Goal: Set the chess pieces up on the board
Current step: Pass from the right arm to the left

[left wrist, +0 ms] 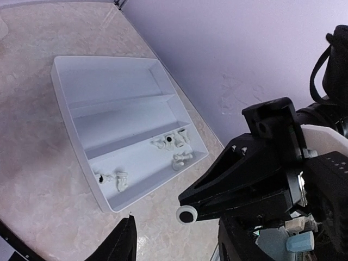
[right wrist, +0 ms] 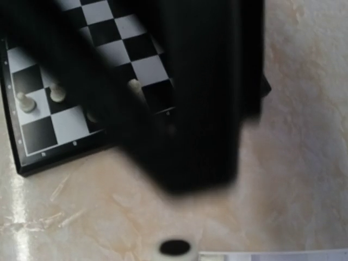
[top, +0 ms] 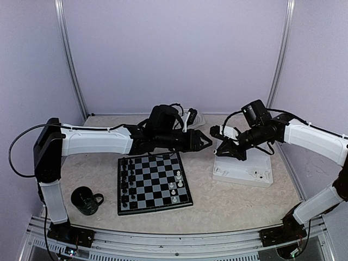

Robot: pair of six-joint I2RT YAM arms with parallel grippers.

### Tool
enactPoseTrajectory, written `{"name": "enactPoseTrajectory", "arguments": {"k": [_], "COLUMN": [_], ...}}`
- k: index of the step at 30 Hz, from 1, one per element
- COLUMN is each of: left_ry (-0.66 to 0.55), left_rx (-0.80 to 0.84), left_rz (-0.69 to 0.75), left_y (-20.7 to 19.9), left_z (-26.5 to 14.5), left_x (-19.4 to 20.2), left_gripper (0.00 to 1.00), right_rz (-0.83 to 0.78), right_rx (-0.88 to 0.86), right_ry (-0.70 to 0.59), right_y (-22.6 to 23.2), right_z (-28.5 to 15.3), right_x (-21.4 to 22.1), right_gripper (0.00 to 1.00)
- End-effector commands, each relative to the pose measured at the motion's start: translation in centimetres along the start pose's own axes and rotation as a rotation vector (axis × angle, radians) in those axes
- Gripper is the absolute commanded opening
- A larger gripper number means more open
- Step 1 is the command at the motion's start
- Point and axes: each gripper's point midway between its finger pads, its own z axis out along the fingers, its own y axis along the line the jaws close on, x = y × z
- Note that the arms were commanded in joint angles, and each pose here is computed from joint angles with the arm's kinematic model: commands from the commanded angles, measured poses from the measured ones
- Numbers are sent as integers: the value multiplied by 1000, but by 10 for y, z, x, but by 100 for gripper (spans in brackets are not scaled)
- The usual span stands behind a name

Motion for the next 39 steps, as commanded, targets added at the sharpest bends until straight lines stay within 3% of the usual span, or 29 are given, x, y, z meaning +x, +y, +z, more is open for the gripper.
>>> {"name": "enactPoseTrajectory", "arguments": {"k": [1,23,39], "left_ry": [27,76,79], "left_rx": [150,205,251], "left_rz": [-41,-83,-104], "left_y": [-24,-21,-17], "left_z": [13,30,30], "left_x": [5,24,28], "left_gripper": [50,34,12], "right_rz": [-15,-20,-23], "right_rx": [-2,6,-8], "right_ry": [1,-16,-37], "right_y": [4,5,8], "right_z": [-5,-7,-10], "right_x": [-12,-23,-28], "right_gripper": [11,12,16]}}
